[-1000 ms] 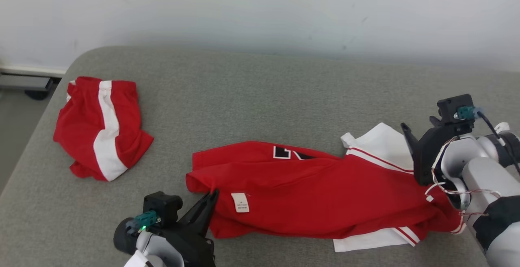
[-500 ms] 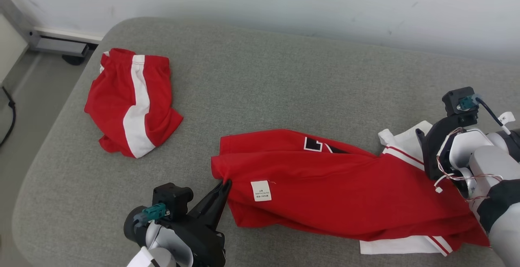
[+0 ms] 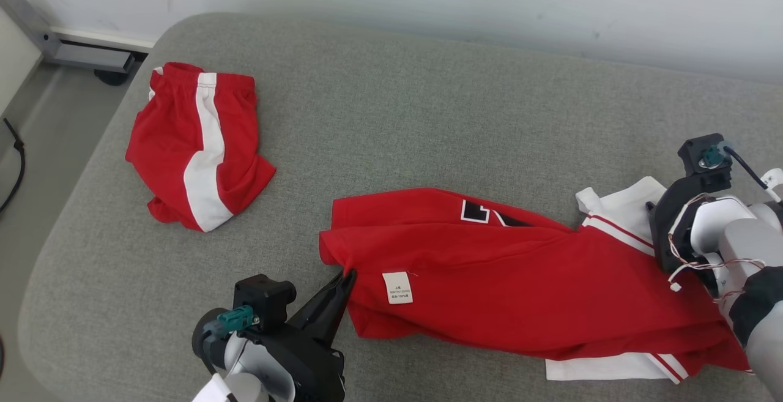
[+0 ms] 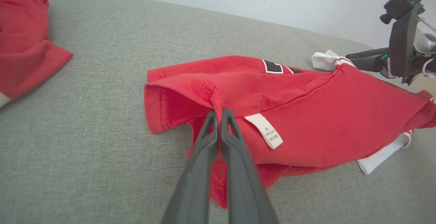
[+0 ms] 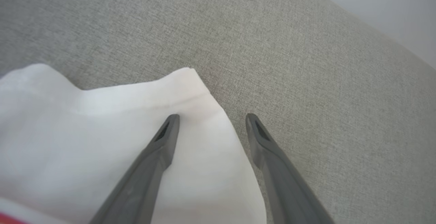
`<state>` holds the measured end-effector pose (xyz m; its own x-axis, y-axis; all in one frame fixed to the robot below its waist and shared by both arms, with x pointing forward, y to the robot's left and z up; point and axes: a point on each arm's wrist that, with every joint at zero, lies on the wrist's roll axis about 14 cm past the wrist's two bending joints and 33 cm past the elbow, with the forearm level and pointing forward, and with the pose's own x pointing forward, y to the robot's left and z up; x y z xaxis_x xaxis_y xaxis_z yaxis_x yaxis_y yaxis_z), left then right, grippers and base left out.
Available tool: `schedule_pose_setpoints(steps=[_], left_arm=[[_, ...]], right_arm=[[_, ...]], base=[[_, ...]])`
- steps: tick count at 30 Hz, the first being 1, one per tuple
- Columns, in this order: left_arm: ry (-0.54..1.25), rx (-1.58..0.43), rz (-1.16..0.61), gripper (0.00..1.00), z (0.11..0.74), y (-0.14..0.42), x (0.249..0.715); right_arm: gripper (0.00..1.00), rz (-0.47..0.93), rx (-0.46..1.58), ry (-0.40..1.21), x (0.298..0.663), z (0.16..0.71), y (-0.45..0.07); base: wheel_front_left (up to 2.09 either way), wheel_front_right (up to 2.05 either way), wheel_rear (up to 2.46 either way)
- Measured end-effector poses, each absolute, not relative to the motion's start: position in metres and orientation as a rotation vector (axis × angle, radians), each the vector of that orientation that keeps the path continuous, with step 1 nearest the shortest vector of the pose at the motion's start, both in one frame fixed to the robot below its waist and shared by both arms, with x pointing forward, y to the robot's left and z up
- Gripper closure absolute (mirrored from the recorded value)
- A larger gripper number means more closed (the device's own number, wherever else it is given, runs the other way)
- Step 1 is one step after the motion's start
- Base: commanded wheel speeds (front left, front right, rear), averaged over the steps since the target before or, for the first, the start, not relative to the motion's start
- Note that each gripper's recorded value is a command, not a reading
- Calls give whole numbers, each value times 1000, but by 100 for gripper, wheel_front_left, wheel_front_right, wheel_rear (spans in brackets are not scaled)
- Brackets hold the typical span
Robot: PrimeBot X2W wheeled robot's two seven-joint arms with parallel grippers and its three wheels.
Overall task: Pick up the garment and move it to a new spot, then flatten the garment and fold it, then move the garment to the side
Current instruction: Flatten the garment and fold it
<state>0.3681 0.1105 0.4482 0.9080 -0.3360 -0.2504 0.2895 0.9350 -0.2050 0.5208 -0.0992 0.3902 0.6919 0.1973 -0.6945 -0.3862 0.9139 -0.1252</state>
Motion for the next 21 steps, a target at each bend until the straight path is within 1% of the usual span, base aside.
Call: schedule_pose_setpoints(steps=[4, 8, 9, 10, 11, 15, 21], left_arm=[[300, -172, -330, 100, 445, 108, 368], [310, -181, -331, 100, 442, 108, 367], [314, -181, -327, 100, 441, 109, 367], [318, -182, -322, 100, 440, 111, 367], [323, -181, -316, 100, 438, 113, 367], [335, -179, -296, 100, 434, 120, 367], [316, -199, -282, 100, 439, 125, 373]], right_arm=[[0, 317, -284, 762, 524, 382, -106], [0, 324, -281, 763, 530, 377, -100], [52, 324, -279, 763, 533, 377, -99], [67, 326, -278, 764, 534, 376, -97], [100, 331, -277, 763, 536, 375, -94], [100, 363, -272, 751, 538, 374, -79], [100, 372, -275, 709, 538, 384, -83]], base=[[0, 0, 0], [0, 0, 0], [0, 0, 0], [0, 0, 0], [0, 0, 0], [0, 0, 0], [0, 0, 0]])
